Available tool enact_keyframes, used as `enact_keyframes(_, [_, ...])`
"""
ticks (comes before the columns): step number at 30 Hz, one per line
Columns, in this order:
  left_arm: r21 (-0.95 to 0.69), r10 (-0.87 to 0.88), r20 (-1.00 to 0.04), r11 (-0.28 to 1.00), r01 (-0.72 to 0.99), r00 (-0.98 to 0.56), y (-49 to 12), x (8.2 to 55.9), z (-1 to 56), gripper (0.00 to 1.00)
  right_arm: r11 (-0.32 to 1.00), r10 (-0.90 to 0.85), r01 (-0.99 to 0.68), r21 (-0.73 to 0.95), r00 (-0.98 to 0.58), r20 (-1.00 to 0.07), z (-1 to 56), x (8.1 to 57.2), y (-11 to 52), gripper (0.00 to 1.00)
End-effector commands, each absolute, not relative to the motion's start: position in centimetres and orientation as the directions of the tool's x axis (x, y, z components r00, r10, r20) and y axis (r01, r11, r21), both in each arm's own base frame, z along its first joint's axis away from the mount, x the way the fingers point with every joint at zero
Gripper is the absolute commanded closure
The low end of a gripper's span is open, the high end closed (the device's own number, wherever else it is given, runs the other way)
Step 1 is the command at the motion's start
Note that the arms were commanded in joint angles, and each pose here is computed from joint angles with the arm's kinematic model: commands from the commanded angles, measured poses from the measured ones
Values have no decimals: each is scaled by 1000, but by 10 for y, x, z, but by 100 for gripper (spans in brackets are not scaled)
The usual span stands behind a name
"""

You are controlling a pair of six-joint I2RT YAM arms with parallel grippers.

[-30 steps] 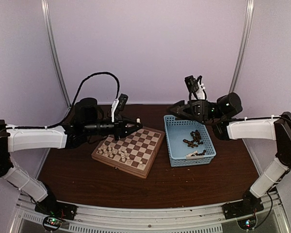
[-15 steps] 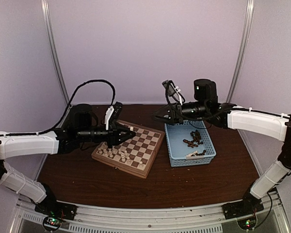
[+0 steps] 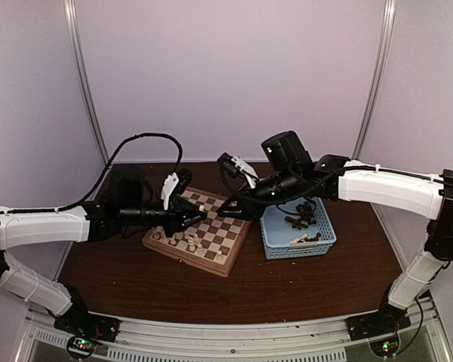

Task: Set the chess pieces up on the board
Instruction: Place the chess piece on the chessboard.

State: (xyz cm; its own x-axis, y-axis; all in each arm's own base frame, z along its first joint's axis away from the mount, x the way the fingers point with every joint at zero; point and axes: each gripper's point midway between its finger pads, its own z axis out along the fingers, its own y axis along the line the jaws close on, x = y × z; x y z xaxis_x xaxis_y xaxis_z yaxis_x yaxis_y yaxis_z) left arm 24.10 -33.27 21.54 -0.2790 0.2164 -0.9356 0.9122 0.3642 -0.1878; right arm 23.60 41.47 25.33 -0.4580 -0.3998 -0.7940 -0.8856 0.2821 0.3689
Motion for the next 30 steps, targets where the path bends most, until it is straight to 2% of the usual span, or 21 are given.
enact_keyframes(1, [-129, 234, -945, 373, 919, -228, -332, 244, 216, 96, 376, -406, -858, 350, -492, -770, 241, 248, 424, 66])
enact_keyframes(7, [-112, 250, -945, 362, 926, -212, -338, 244, 210, 96, 427, -281, -779, 460, -597, -751, 241, 257, 440, 65])
enact_keyframes(13, [-103, 252, -947, 354, 930, -201, -342, 245, 211, 96, 443, -186, -733, 516, -638, -747, 244, 263, 443, 65])
enact_keyframes(30, [-100, 260, -945, 344, 934, -197, -351, 248, 214, 96, 388, -288, -763, 517, -633, -718, 231, 245, 458, 64])
